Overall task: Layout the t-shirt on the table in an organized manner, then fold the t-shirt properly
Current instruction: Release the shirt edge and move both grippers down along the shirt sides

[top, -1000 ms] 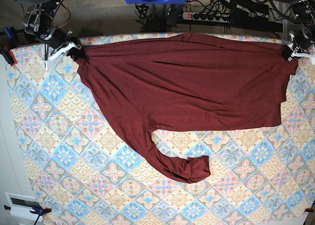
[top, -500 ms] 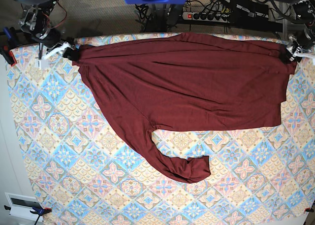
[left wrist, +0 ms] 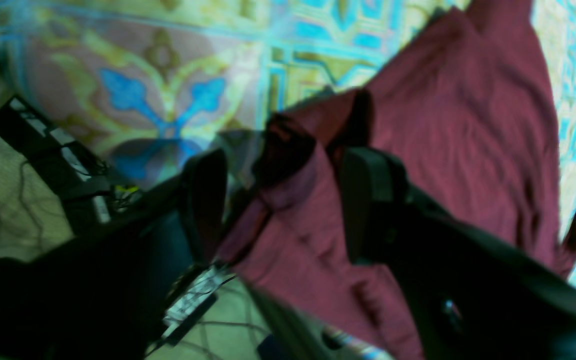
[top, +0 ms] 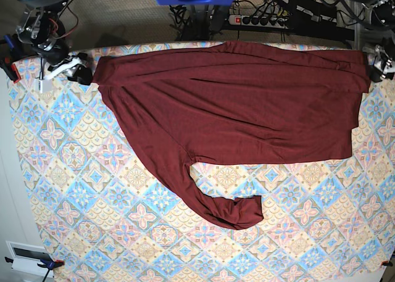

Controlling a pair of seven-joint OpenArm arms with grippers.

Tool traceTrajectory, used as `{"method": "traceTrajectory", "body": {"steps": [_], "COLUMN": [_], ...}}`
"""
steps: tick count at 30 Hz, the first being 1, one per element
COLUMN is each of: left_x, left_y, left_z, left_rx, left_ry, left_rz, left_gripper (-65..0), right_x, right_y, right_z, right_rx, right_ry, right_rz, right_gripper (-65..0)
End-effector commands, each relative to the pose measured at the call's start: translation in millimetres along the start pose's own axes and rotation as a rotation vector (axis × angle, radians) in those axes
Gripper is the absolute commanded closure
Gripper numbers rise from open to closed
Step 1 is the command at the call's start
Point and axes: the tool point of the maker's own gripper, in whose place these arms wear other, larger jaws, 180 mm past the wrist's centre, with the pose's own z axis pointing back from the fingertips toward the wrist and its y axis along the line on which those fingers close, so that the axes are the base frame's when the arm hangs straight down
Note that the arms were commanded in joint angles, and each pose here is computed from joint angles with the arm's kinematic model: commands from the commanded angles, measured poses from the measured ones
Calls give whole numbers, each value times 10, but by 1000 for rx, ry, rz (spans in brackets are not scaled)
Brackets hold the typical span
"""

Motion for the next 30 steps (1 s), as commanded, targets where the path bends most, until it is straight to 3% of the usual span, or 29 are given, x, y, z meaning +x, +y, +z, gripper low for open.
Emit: {"method": "traceTrajectory", "body": {"steps": [1,6,9,15,20,22,26,30], "left_x": [290,653,814,1120,1114,1021,944,970], "left_y": [-219,-574,-737,-1269,-1680,-1616,-1417,-1388], "left_z": [34,-1,-58,-382,-624,-781,-1166,-1294], "left_rx": [-57,-129,-129,-44,-48,-39,-22,-23], "left_ry": [-70,-146,-178,-241,-294,-262,-226,-224], "left_rz": [-32,-51,-72,-273,-425,-413,-287,-222], "left_gripper": [-353,-351,-351,-351,-351,-351,-351,-352], "right_x": [150,166,364,445,585,658,685,685], "right_y": [62,94,315,599,796,846,853,851], "right_z": [42,30,-89,-361,-516,-538,-544,-544], "right_rx": [19,27,71,78,97,102,104,102], "right_ry": [-43,-41,-55,-18,-26,-40,-47,-47], "right_rz": [27,41,125,282,355,369,369,370], "right_gripper": [-270,-270,-269,-269,-268,-268,-268,-269]}}
